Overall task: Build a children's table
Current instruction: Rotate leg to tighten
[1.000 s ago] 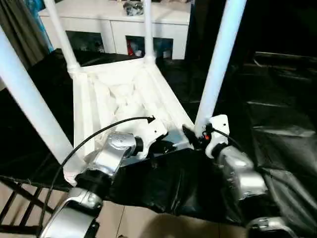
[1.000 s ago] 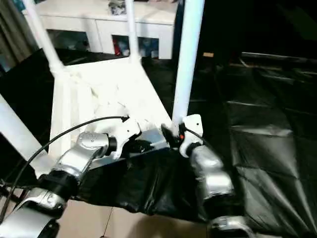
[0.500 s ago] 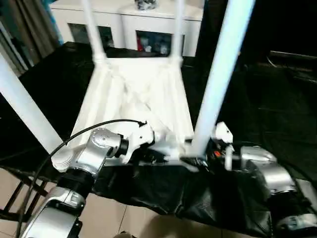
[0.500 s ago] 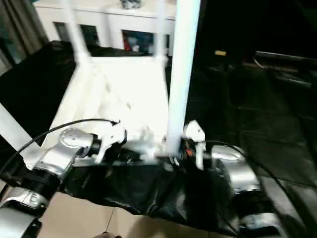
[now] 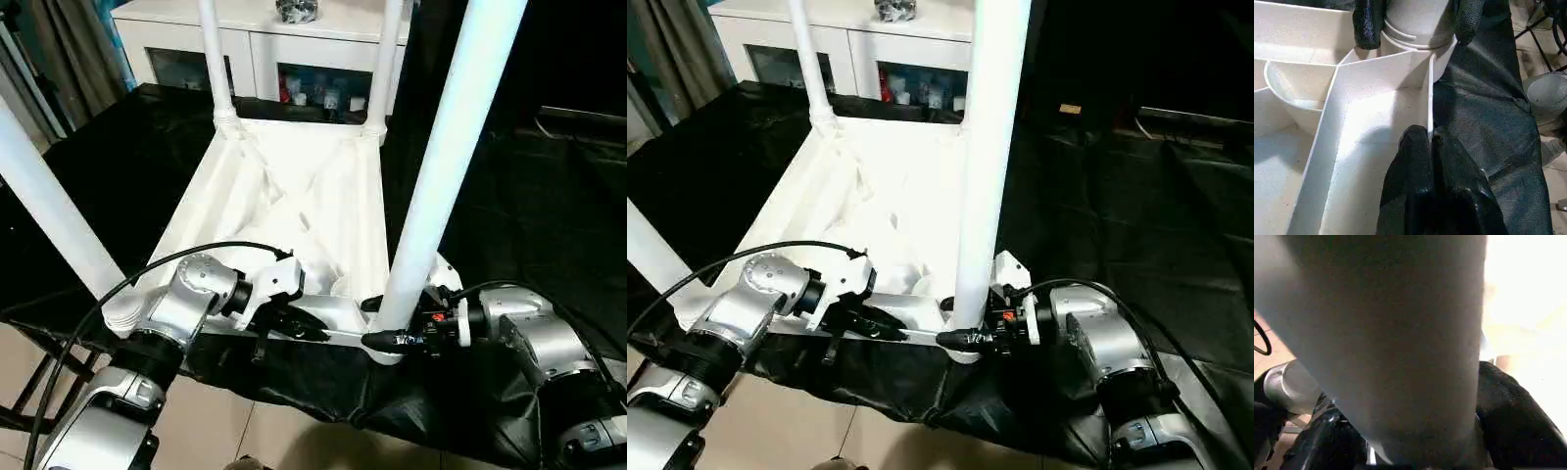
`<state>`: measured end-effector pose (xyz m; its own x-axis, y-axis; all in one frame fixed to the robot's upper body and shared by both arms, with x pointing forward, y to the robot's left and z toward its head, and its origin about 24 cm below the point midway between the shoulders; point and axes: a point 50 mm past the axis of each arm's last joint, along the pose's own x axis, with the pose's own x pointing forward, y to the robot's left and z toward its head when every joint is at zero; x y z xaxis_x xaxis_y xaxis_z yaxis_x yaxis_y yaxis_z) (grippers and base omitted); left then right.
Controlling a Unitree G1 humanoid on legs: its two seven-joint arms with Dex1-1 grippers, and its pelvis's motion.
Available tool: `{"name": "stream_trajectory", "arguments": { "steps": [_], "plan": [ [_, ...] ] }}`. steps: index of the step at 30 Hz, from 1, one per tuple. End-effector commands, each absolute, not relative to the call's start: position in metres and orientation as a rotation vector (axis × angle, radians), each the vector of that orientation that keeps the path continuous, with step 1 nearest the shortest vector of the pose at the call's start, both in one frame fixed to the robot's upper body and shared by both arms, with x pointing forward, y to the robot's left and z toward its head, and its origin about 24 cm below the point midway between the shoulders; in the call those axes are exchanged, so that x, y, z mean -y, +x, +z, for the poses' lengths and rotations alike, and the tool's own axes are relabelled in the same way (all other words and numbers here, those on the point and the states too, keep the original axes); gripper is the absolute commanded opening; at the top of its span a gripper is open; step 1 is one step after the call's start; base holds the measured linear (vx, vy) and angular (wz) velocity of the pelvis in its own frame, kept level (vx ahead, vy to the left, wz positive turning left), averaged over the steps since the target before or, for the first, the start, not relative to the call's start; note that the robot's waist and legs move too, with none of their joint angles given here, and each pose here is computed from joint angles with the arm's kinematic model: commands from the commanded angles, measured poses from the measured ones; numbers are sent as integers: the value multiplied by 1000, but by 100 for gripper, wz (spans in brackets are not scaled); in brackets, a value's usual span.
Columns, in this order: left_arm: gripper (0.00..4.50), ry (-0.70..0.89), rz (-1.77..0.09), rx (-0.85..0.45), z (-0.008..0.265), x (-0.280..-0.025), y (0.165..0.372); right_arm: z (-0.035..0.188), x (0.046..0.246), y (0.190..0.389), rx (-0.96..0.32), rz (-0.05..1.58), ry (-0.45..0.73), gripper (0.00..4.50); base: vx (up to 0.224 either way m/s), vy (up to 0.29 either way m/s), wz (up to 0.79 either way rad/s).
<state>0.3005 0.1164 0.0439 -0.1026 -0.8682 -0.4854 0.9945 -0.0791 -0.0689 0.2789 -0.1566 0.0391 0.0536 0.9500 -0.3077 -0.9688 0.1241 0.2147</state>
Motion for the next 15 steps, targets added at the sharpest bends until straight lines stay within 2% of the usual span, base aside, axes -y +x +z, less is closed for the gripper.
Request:
{"name": "stream_trajectory", "arguments": {
  "steps": [1,6,10,12,13,14,15],
  "plan": [
    [0,371,-1654,-416,47,-105,301,34,138,270,-452,1576,-16,264,0,0,0],
    [0,354,-1595,-419,45,-106,304,33,138,272,-418,1499,0,264,0,0,0],
    [0,312,-1422,-398,45,-101,315,27,137,289,-331,1166,17,261,0,0,0],
    [0,293,-1369,-387,44,-96,317,21,135,292,-332,1039,20,247,0,0,0],
    [0,293,-1369,-387,44,-96,317,21,135,292,-332,1039,20,247,0,0,0],
    [0,283,-1331,-378,42,-87,316,13,130,294,-344,908,28,242,0,0,0],
    [0,269,-1313,-373,41,-82,315,9,128,295,-355,843,41,238,0,0,0]
  ]
}}
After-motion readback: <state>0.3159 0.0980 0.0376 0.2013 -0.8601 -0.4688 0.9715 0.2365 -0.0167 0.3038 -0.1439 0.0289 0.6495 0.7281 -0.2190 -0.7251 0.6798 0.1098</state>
